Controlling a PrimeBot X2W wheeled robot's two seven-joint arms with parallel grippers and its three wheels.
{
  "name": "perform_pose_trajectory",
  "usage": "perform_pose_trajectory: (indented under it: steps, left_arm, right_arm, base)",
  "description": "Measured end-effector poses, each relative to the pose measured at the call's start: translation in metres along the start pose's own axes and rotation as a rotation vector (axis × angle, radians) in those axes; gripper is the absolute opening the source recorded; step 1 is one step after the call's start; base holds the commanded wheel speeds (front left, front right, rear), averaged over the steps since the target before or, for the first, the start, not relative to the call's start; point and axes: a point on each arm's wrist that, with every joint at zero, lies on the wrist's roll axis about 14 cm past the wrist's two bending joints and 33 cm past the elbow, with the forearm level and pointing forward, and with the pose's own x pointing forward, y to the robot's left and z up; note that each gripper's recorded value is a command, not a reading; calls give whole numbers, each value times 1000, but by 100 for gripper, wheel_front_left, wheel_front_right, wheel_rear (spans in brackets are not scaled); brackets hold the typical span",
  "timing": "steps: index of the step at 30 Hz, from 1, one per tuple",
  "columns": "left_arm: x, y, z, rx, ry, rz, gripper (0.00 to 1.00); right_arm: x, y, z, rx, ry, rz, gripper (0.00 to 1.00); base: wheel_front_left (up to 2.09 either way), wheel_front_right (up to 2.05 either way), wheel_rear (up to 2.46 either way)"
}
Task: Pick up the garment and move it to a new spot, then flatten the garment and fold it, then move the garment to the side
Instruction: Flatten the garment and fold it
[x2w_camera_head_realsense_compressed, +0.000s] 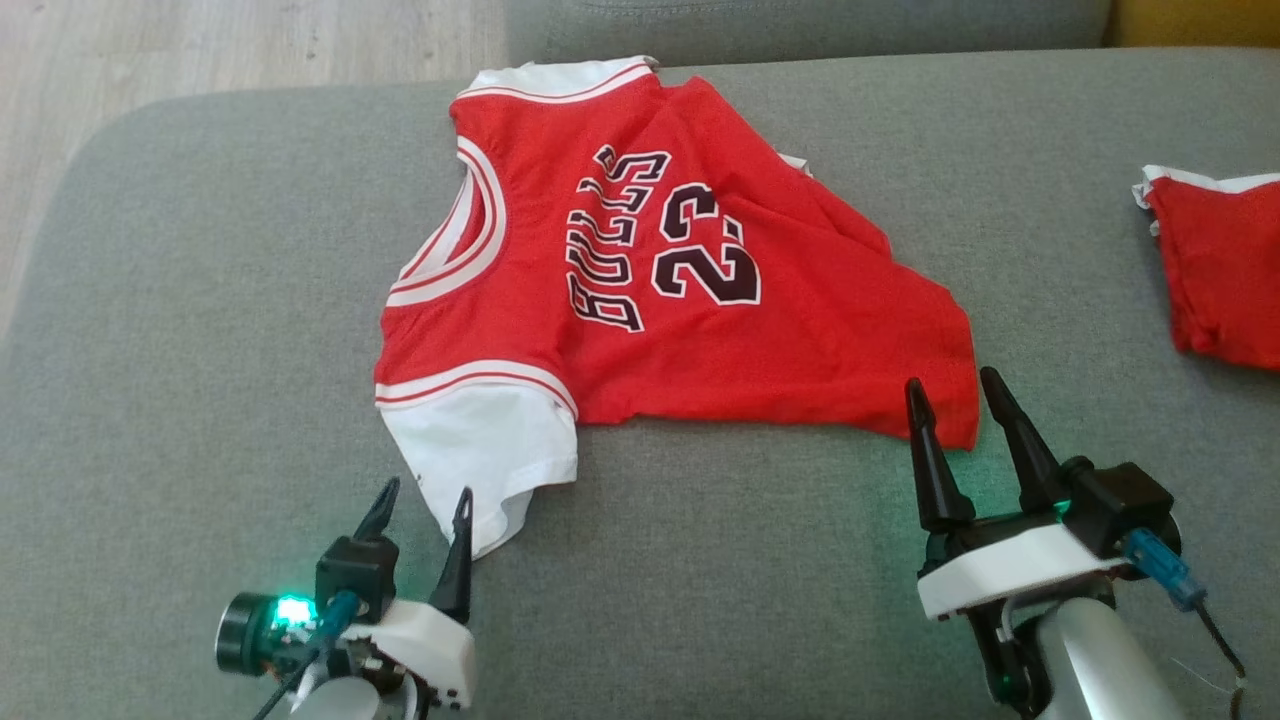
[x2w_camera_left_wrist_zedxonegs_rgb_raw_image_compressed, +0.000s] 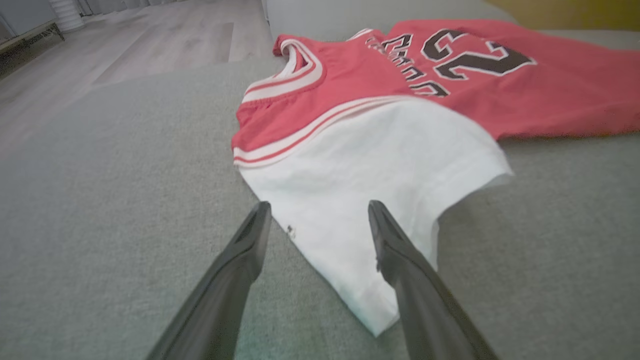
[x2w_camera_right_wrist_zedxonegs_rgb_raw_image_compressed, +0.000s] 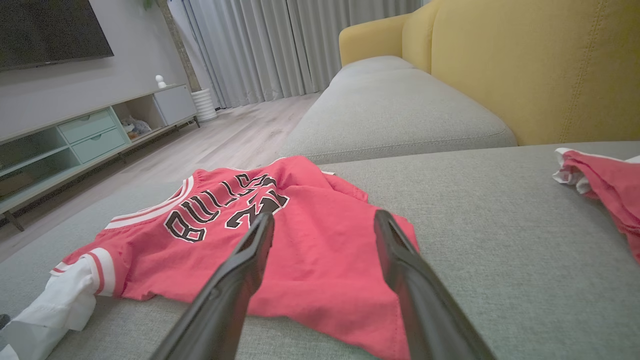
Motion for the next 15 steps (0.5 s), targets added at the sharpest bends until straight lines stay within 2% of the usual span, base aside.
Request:
perform_pose_trajectory:
  steps: [6, 15]
  left_arm:
    - [1, -1, -28, 12, 119, -17, 100]
    - [1, -16, -41, -10, 219, -76, 100]
  right_arm:
    - [-1, -3, -3, 2, 8, -9, 100]
    - [-3, -7, -2, 7, 5, -24, 100]
  base:
    - [0, 0, 0]
    - [0, 0, 0]
